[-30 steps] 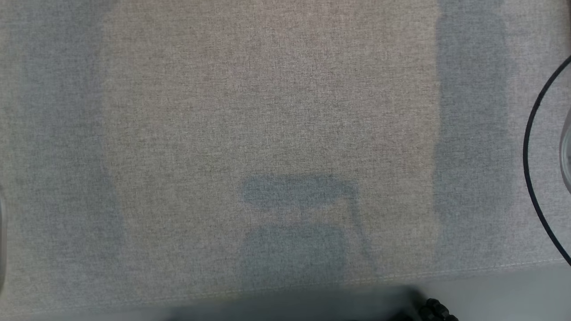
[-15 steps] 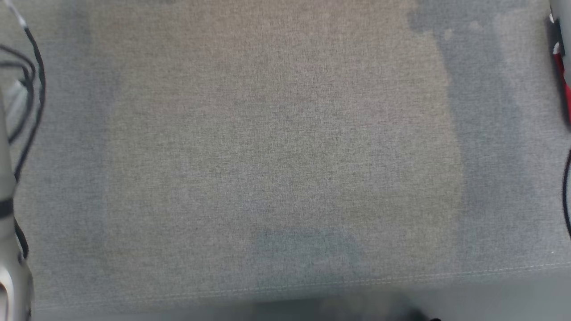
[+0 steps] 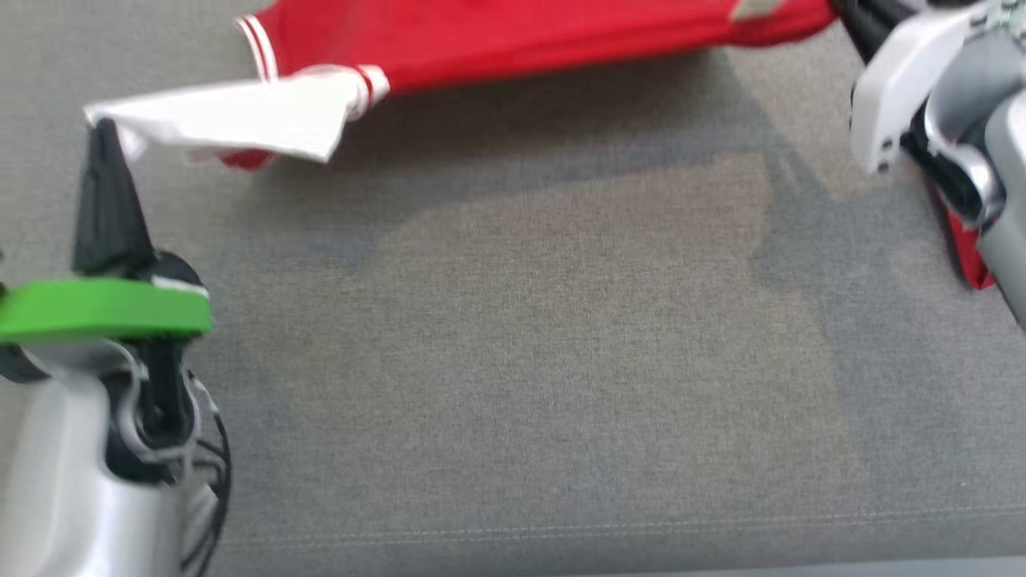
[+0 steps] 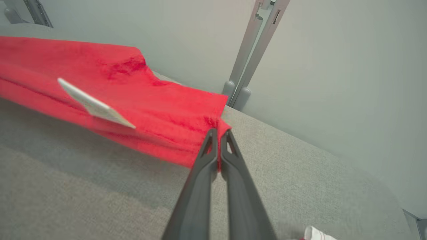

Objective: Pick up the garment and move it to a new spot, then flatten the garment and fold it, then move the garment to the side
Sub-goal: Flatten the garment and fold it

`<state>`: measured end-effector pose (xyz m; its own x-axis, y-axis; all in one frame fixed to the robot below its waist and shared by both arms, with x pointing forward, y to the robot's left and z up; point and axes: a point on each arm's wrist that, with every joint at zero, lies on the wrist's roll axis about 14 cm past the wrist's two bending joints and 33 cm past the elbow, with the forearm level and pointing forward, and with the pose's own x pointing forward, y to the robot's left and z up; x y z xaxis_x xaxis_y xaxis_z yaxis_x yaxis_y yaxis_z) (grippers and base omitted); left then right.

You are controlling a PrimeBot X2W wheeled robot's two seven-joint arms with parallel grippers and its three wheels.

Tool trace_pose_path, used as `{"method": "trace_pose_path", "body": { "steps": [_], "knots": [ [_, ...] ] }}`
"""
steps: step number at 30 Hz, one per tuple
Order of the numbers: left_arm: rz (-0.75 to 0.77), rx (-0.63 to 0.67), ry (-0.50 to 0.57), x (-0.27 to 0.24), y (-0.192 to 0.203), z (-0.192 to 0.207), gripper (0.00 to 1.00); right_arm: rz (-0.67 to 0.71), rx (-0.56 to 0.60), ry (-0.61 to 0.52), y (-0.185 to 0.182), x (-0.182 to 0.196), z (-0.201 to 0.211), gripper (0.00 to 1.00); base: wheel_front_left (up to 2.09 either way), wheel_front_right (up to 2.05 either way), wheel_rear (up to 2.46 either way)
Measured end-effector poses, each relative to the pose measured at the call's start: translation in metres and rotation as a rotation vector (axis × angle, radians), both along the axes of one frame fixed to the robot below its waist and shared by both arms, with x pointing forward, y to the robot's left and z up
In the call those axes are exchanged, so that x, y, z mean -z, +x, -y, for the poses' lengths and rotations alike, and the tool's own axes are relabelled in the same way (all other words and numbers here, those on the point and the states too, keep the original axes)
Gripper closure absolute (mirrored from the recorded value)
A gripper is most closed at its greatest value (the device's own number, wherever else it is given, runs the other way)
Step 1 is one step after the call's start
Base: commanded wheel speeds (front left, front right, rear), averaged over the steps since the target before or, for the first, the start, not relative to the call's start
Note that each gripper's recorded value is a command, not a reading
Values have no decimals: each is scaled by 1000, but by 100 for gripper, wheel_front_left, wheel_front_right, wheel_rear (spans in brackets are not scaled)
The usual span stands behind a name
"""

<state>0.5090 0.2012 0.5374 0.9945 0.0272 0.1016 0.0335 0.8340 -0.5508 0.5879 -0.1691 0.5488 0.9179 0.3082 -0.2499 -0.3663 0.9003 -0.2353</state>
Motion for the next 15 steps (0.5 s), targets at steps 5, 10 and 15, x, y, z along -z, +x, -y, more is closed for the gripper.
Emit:
{"method": "trace_pose_path", "body": {
  "steps": [5, 10, 15],
  "knots": [
    [-62, -16, 3, 15, -40, 5, 100, -110, -43, -46, -42, 25, -4, 100, 0, 0, 0],
    [-155, -29, 54, 36, -78, 8, 100, -236, -71, -130, -83, 46, -1, 100, 0, 0, 0],
    [-203, -66, 97, 47, -111, 6, 100, -301, -82, -183, -112, 48, 3, 100, 0, 0, 0]
  ]
}}
